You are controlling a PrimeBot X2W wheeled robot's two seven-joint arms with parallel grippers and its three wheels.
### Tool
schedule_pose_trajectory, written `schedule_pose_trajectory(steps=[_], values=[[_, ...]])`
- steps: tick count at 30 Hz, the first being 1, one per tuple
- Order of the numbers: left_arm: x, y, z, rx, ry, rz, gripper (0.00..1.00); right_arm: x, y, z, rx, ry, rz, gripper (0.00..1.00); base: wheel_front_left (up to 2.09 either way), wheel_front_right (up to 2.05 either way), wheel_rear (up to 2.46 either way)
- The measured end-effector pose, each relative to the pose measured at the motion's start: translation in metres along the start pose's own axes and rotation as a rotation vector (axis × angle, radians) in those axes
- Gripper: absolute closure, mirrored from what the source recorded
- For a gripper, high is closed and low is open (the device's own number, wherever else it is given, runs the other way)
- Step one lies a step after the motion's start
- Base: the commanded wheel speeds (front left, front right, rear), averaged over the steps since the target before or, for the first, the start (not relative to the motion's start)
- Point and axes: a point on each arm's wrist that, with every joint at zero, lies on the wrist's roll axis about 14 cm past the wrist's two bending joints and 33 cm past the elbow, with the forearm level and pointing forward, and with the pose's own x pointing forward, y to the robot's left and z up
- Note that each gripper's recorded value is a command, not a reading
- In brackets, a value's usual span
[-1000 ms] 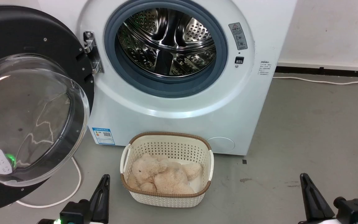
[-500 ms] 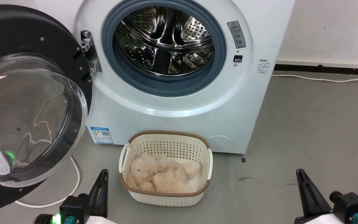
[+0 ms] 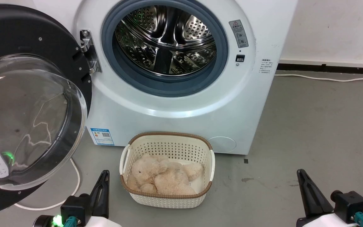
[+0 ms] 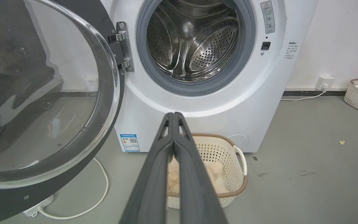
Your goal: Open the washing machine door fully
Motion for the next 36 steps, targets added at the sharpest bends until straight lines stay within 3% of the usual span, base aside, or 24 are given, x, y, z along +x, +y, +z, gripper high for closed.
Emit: schedule_pose_trajectory(steps=[36], values=[[0.014, 0.001, 0.002, 0.023, 0.022, 0.013, 1.0, 0.008, 0.002, 0.0, -0.044, 0.042, 0.01, 1.0, 0.0, 0.0, 0.0]])
